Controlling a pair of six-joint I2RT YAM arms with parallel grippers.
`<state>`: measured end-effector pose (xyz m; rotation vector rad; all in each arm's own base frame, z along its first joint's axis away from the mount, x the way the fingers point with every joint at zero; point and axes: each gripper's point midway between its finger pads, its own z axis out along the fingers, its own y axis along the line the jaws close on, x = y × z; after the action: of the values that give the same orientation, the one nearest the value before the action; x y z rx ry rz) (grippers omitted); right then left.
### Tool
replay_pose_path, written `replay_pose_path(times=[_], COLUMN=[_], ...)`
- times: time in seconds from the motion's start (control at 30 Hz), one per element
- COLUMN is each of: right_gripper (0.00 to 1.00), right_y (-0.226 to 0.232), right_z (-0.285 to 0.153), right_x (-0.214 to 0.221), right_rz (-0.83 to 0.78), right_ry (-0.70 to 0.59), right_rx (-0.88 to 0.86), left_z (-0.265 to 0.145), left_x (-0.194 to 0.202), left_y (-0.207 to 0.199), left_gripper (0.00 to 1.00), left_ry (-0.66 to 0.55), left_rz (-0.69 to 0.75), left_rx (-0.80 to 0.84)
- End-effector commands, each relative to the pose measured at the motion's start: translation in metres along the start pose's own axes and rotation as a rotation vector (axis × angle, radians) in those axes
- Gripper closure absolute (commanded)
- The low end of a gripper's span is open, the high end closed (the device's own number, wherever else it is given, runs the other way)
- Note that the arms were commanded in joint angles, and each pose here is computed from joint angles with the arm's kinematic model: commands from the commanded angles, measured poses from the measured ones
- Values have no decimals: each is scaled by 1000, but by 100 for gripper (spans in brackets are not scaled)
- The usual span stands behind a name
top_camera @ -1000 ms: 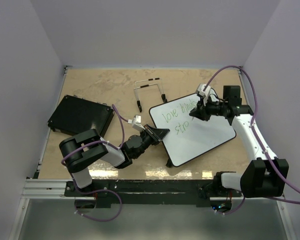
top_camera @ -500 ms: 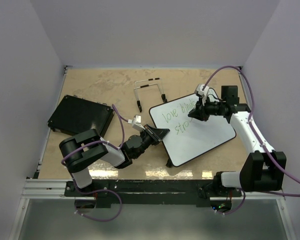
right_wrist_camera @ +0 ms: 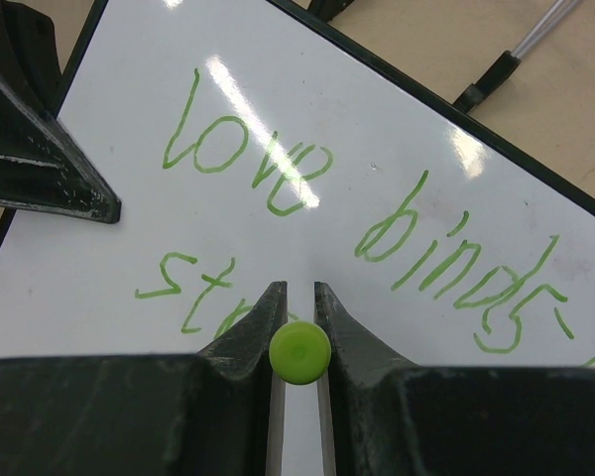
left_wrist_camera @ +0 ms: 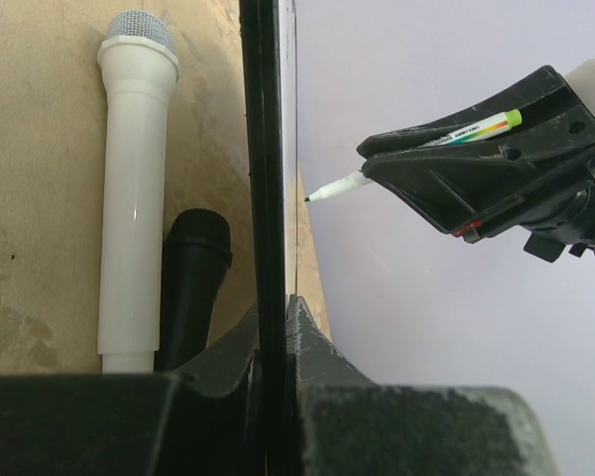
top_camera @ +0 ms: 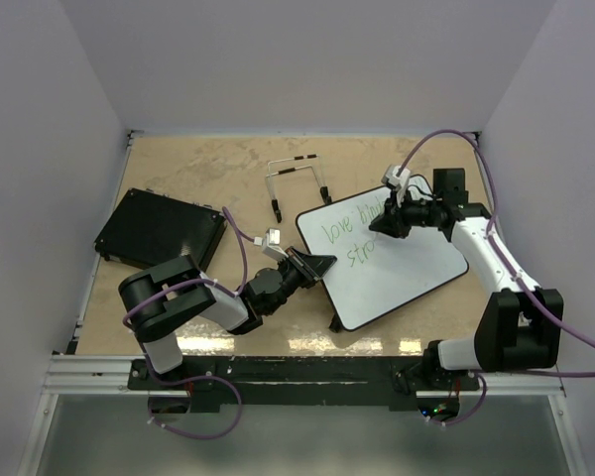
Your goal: Write a sentence on the whiteboard
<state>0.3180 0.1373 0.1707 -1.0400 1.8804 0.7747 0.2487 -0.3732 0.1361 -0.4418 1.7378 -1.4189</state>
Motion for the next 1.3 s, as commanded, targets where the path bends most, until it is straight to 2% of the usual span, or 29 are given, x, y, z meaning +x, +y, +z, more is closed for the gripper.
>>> replay_pose_path(times=[0.0, 0.67, 1.27], right_gripper=[100, 100, 100], right_y=[-3, -7, 14], right_z=[5, 7, 0], right_x=[-5, 7, 29], right_rz=[-6, 2, -18], right_ry=[-15, 30, 109], right_rx=[2, 9, -61], left_z=[-5, -5, -4], left_x=[-28, -29, -30], left_y=[-68, -70, -71], left_gripper=[100, 100, 100], left_ry=[-99, -100, -102], left_rz=[-51, -49, -47], left_rx=[264, 267, 270])
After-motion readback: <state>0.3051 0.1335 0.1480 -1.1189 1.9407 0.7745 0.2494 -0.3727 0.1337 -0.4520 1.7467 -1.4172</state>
